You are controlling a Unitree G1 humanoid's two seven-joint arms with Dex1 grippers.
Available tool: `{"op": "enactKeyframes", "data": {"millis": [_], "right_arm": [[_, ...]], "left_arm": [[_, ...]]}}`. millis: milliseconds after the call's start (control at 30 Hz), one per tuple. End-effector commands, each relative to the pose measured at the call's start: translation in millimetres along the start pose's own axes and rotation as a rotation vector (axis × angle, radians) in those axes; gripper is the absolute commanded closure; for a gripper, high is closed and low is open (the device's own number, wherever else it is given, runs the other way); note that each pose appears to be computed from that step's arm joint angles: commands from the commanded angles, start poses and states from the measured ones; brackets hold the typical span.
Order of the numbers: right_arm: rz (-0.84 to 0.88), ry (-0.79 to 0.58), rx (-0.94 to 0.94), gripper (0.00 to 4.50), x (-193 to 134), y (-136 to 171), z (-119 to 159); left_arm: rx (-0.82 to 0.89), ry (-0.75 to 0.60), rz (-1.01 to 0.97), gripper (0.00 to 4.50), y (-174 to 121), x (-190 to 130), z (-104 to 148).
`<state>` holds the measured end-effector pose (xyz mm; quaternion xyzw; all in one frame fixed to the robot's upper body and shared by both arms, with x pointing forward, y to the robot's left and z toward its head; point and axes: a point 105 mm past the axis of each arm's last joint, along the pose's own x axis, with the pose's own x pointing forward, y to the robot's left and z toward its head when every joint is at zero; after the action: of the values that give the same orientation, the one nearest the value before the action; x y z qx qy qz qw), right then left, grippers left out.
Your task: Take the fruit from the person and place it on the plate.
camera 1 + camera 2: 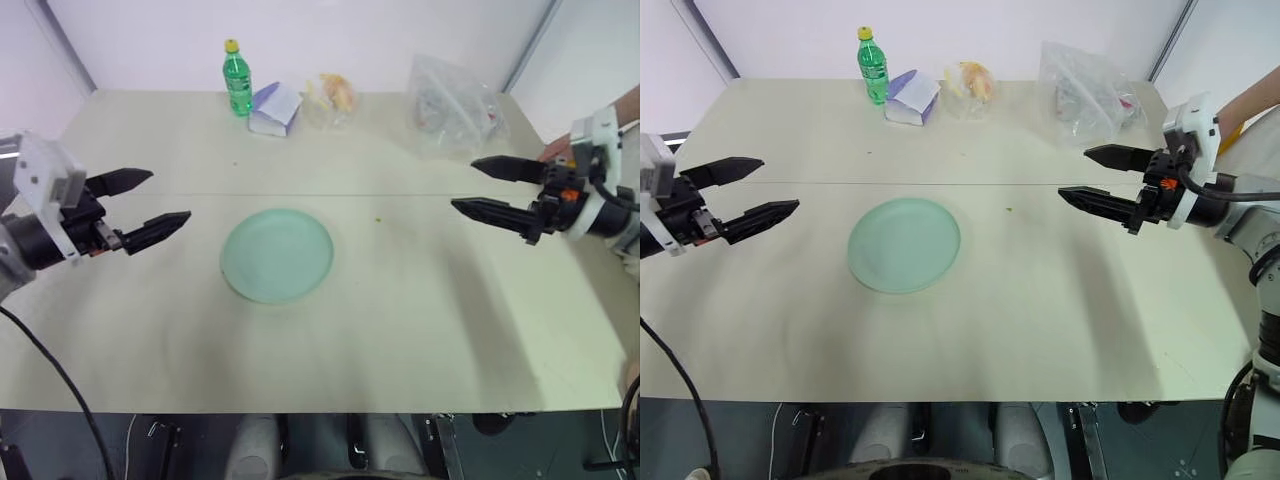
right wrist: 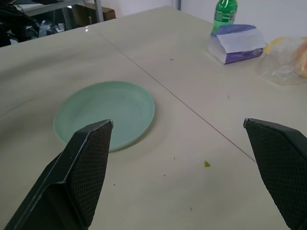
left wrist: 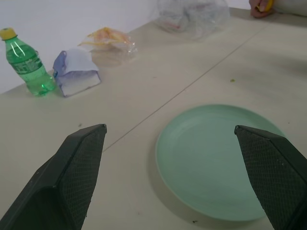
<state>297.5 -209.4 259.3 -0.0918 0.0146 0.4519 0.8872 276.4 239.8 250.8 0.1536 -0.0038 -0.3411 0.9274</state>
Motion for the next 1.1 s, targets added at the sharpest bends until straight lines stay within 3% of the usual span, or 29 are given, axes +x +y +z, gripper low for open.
{"op": "enactKeyframes", "data": {"millis": [33,1100], "right_arm": [[-0.005,-0.035,-0.028,0.00,-3,3,10],[-0.029,-0.029,0.007,0.00,-8,5,1]], "left_arm": [[0.048,-0.014,0.016,0.02,1,1,8],[0.037,-0.024,-0.039,0.02,-5,12,9]]}}
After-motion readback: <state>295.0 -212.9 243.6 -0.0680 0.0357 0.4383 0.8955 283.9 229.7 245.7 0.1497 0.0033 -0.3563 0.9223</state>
